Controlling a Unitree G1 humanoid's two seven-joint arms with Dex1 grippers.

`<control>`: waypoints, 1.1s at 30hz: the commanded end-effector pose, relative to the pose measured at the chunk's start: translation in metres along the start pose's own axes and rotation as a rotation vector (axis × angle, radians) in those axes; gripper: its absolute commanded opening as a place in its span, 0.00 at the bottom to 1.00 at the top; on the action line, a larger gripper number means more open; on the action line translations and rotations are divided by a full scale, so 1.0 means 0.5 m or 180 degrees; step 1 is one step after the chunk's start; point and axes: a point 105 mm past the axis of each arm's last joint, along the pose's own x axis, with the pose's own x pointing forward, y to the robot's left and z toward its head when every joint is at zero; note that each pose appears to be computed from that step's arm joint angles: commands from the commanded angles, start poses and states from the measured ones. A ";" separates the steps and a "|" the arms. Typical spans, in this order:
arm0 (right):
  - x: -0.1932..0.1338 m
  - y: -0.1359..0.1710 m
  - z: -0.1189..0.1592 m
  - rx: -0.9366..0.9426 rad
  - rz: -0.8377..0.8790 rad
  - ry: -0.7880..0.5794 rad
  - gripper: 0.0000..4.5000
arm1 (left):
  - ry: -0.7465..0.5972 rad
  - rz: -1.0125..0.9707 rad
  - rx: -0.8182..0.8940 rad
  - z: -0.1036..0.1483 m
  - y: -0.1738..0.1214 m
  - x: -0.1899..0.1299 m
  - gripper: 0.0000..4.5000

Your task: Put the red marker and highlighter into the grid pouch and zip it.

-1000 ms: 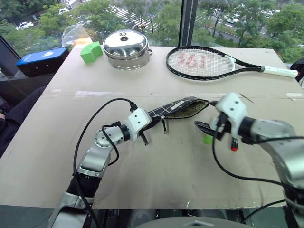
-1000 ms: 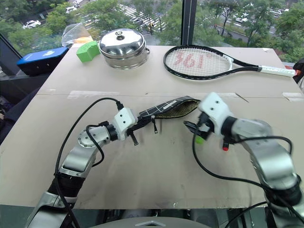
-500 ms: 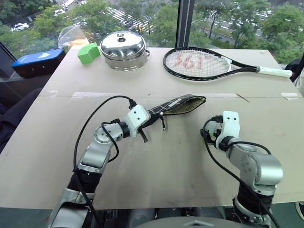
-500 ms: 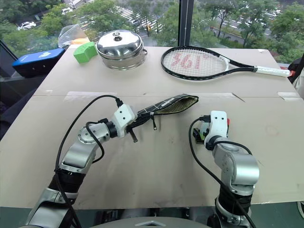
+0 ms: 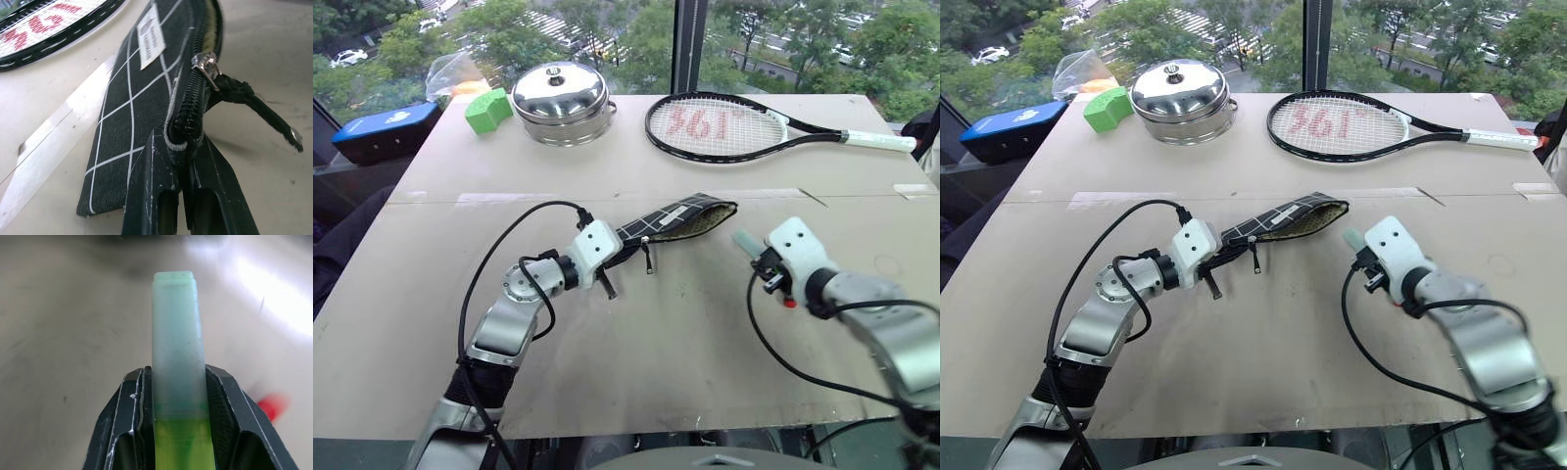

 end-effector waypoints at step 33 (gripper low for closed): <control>-0.076 -0.037 0.009 0.1206 0.0273 -0.0172 0.83 | -0.0330 -0.0089 0.0087 0.047 -0.018 0.037 0.00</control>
